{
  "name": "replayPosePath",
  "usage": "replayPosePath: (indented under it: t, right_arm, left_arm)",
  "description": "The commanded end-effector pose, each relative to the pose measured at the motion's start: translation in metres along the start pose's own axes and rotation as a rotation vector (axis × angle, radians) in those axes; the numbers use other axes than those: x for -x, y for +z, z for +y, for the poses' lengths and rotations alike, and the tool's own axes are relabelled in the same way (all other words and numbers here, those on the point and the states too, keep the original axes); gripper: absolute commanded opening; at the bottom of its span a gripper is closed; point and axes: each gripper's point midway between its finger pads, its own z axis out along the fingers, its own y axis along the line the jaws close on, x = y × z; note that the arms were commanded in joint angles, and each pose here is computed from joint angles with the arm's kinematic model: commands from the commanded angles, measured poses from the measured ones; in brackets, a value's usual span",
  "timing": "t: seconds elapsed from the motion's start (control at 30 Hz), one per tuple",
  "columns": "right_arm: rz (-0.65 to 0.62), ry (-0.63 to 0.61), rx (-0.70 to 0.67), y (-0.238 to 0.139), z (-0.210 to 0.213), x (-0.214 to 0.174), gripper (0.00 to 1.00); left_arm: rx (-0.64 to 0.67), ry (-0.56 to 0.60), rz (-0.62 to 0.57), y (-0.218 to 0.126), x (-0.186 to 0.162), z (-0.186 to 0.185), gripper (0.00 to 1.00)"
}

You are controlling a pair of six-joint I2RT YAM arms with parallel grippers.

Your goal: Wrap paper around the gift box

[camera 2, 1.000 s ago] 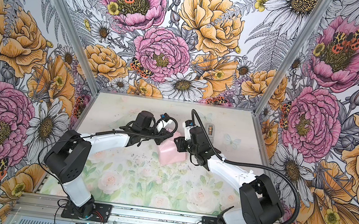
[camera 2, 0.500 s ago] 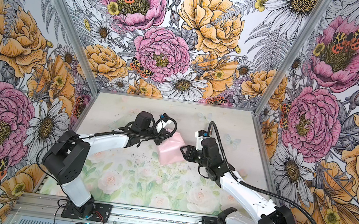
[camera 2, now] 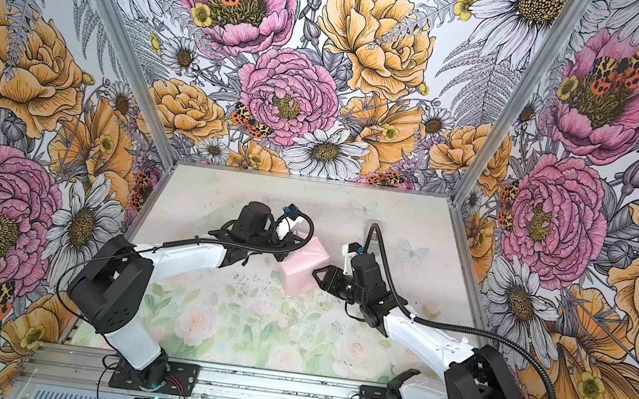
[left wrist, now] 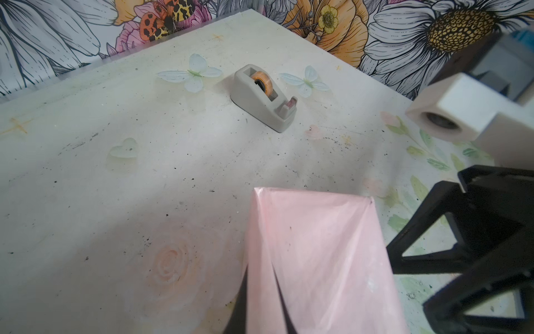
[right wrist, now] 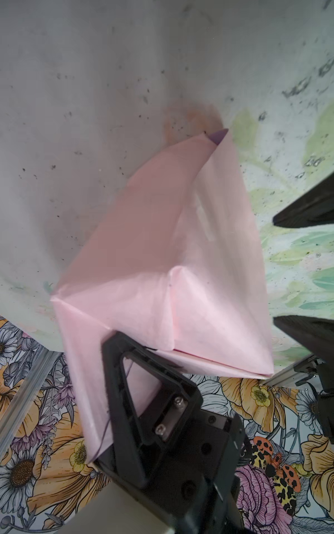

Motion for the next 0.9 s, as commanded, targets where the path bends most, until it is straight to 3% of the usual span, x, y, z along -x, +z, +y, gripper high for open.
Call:
replayPosePath:
  t: [0.0,0.1,0.5,0.77,0.87]
  right_arm:
    - [-0.058,0.005,0.066,-0.003,0.022,0.019,0.57]
    - [-0.053,0.022,0.047,-0.001,0.018,0.018,0.57]
    - [-0.044,0.029,0.007,0.01,0.005,0.018,0.34]
    - [-0.052,0.027,0.005,0.009,0.006,0.019,0.32]
    - [-0.051,0.024,0.013,0.008,0.008,0.019,0.33]
  left_arm:
    - [0.026,0.016,-0.02,-0.008,0.006,-0.003,0.0]
    - [0.028,0.027,-0.023,-0.009,0.007,-0.005,0.03]
    - [0.038,0.059,-0.031,-0.009,0.011,-0.014,0.09]
    - [0.062,0.075,-0.032,-0.012,0.011,-0.013,0.13]
    - [0.064,0.079,-0.031,-0.013,0.01,-0.014,0.08]
